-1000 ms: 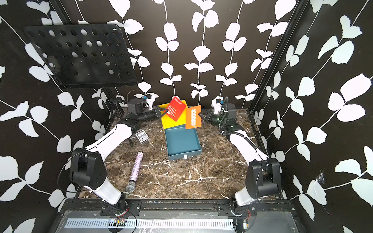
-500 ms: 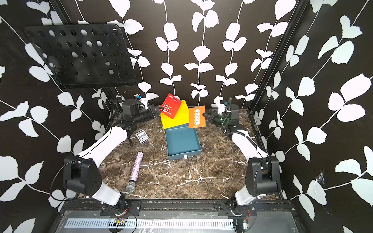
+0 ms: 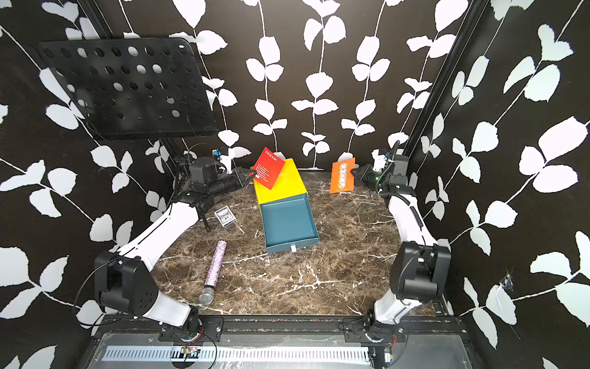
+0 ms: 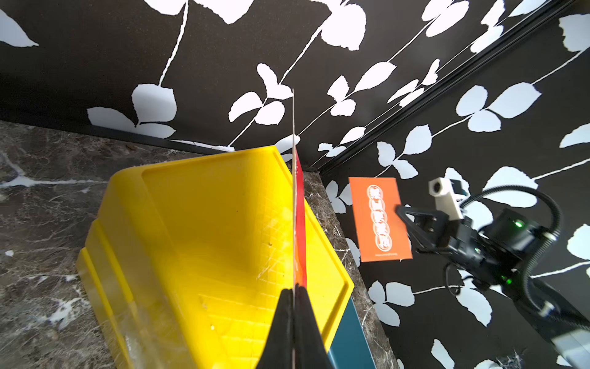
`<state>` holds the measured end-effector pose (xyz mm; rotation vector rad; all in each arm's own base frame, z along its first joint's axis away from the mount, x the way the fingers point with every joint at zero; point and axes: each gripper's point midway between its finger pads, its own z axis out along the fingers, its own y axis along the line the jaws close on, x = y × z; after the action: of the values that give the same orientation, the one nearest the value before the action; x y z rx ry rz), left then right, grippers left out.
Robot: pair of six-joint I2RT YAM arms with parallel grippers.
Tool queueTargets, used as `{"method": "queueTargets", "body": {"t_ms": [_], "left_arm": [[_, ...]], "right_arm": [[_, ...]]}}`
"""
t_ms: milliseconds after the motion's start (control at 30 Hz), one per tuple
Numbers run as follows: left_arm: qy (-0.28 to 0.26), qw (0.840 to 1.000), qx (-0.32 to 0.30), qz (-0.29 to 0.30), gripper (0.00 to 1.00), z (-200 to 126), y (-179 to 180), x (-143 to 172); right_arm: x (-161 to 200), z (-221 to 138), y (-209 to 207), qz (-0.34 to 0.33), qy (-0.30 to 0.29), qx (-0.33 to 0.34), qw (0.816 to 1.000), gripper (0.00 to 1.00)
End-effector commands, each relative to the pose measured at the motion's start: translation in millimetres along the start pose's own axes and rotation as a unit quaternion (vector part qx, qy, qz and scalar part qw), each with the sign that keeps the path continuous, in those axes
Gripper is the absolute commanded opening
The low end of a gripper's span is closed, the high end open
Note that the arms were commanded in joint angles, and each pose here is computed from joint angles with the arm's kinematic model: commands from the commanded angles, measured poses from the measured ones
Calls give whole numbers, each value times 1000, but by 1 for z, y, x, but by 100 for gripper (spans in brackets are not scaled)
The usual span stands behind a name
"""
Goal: Take the postcards out of the drawer
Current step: Place the postcard at the center of the board.
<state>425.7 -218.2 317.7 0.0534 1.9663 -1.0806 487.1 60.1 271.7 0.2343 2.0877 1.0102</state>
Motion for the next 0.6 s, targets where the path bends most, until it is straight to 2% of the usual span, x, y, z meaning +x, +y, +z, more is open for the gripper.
{"method": "queueTargets", "body": {"t_ms": [0, 367, 567], "left_arm": [[-5, 1000, 4, 21, 0, -12, -10, -2], [-11, 1000, 12, 14, 0, -15, -16, -4], [-13, 1000, 10, 15, 0, -19, -18, -5]], "right_arm": [[27, 28, -36, 15, 65, 21, 998, 0], [80, 91, -85, 55, 146, 34, 987, 0], [91, 104, -105, 57, 158, 60, 984, 0]]}}
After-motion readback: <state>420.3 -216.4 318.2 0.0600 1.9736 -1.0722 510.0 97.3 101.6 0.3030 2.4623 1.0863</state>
